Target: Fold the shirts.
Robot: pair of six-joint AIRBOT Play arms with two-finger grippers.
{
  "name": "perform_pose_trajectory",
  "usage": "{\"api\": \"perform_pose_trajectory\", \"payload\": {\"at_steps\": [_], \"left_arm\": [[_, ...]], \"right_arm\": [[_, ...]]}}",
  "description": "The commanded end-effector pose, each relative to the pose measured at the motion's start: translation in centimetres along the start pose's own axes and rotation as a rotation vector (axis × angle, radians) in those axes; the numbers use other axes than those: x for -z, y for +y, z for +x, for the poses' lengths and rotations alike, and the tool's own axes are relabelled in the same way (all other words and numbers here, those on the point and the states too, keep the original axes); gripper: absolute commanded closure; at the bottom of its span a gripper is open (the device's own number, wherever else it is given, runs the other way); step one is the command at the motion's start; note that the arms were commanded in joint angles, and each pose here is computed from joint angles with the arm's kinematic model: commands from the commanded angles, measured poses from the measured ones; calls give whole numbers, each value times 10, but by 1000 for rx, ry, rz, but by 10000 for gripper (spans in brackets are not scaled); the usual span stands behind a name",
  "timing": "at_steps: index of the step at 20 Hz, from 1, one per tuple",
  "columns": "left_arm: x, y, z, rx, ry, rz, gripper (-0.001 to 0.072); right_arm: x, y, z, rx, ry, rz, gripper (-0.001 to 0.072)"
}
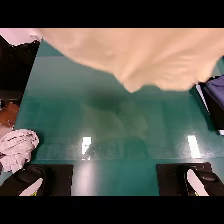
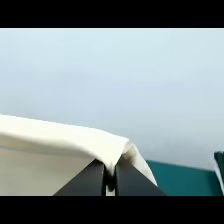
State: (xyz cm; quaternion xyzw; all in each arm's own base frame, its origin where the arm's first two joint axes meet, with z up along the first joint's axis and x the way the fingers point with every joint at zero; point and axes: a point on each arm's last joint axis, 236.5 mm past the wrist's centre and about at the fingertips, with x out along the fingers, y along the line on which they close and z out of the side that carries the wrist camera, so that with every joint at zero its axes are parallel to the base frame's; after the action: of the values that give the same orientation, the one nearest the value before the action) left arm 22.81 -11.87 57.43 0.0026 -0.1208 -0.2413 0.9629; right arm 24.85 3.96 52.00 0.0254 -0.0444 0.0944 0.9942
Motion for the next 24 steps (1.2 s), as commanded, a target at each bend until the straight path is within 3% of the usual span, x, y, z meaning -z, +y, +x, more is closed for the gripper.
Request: {"api": "perform_pose_trajectory", "payload": {"at_steps": [1, 4, 7, 12, 15, 20, 24], "left_arm": [[-32, -20, -36, 62, -86, -30, 680], [-20, -26, -32, 88, -42, -44, 680], [33, -21, -4, 85, 145, -37, 681], [242, 9, 48, 50, 869, -25, 680], [370, 20, 82, 44, 1135, -59, 680], [544, 26, 101, 24, 1342, -91, 679], [579, 36, 125, -8, 1298, -77, 678]], "right_arm": [[-44, 18, -33, -4, -113, -62, 687], [-30, 17, -17, -29, 1, -73, 688], [33, 1, 24, -54, 271, 30, 688], [211, -36, 93, -73, 819, 266, 688], [302, -29, 130, -121, 1013, 346, 688], [429, -27, 180, -57, 1157, 250, 687], [475, -25, 210, -36, 1150, 204, 686]]}}
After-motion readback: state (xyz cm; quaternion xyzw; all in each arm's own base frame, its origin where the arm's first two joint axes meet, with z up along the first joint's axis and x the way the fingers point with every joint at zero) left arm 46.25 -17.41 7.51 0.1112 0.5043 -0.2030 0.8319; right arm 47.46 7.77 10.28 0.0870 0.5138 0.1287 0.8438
